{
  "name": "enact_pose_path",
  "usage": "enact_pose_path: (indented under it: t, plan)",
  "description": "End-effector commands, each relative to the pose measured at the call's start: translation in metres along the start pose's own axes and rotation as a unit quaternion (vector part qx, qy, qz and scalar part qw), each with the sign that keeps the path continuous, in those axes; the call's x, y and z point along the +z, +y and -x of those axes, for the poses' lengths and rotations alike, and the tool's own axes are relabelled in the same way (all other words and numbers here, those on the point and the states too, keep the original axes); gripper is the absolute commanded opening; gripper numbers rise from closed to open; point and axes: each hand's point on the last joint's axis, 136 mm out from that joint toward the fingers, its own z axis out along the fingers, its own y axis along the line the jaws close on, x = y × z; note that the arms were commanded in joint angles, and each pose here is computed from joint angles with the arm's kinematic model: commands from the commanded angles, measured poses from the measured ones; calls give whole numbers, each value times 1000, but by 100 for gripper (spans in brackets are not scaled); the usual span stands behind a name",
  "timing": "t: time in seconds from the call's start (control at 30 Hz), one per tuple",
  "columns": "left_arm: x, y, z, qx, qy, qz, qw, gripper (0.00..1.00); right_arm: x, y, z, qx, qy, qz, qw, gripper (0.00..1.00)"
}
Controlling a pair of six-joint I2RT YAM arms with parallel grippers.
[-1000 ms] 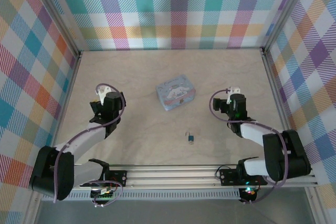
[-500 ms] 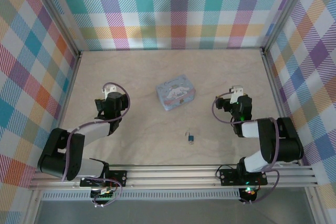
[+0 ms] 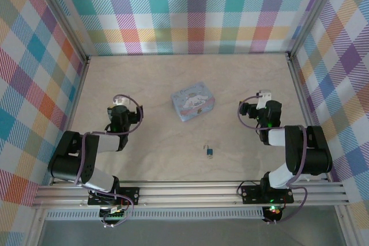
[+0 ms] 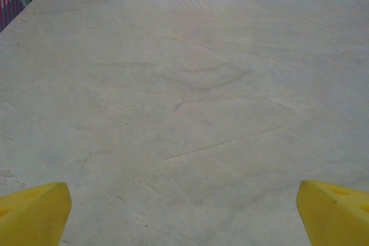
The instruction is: Unlock the padlock with the key
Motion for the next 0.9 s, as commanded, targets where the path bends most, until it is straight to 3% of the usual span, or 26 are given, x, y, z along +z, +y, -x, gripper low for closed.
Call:
enact_pose_path:
  t: [0.0, 0.13, 0.87]
  plan:
    - [4, -6, 8, -24, -36, -43, 998, 100, 1, 4, 4, 7, -4, 13, 1000, 100]
    - [16, -4, 5, -26, 5, -36, 999, 100, 1, 4, 4, 7, -4, 12, 1000, 100]
    - [16, -1, 5, -36, 6, -40, 999, 100, 1, 6, 4, 4, -3, 18, 1000, 100]
